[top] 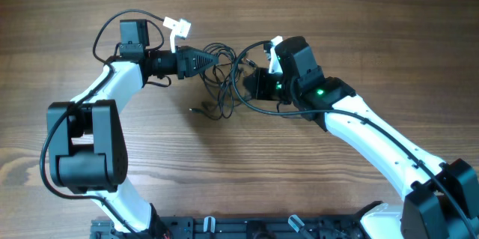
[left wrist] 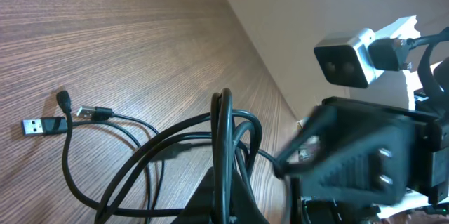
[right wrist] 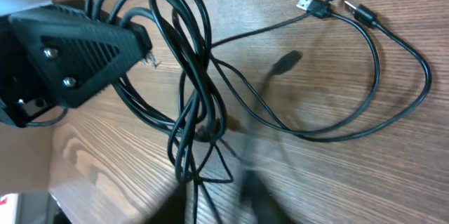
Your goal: Untangle cables
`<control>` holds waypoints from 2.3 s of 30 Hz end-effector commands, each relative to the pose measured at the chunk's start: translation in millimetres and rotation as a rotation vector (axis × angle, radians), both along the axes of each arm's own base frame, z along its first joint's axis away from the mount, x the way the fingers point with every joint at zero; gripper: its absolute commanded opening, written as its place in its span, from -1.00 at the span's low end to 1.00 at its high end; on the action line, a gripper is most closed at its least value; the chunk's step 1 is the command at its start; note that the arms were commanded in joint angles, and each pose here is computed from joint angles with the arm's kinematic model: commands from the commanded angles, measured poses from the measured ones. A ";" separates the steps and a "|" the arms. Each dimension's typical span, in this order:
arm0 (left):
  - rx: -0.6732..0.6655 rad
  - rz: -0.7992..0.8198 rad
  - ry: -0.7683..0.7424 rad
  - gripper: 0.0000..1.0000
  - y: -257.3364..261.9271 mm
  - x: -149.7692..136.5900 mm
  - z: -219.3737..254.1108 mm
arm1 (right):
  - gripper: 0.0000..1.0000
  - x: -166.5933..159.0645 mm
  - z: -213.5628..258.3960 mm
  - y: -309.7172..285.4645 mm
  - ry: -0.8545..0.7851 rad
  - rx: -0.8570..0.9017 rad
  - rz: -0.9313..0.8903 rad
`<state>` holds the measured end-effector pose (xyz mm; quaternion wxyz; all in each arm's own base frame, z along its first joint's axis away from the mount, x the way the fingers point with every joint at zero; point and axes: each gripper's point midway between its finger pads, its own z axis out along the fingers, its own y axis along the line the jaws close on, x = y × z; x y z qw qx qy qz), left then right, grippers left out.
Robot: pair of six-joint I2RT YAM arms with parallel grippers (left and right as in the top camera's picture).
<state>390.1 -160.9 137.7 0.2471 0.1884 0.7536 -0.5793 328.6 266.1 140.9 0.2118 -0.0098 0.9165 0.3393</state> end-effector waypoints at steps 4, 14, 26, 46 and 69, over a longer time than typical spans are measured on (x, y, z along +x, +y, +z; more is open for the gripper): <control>-0.010 -0.010 -0.030 -0.92 0.6 -0.8 4.9 | 0.75 6.6 11.1 -0.7 -0.038 0.003 -0.015; -0.087 -0.107 -0.056 -0.92 -17.7 -16.8 18.2 | -0.10 29.6 14.3 -14.2 -0.131 -0.059 -0.113; -0.208 -0.191 -0.101 -0.92 -18.7 -31.0 38.9 | 0.24 23.3 20.4 16.6 -0.191 0.033 0.093; -0.203 -0.200 -0.168 -0.92 -19.3 -34.7 51.5 | -0.14 57.9 -30.2 -57.5 0.328 0.353 -0.259; -0.208 -0.278 -0.200 -0.92 -45.4 -51.2 50.7 | 0.04 79.6 -94.0 17.2 0.450 0.481 -0.399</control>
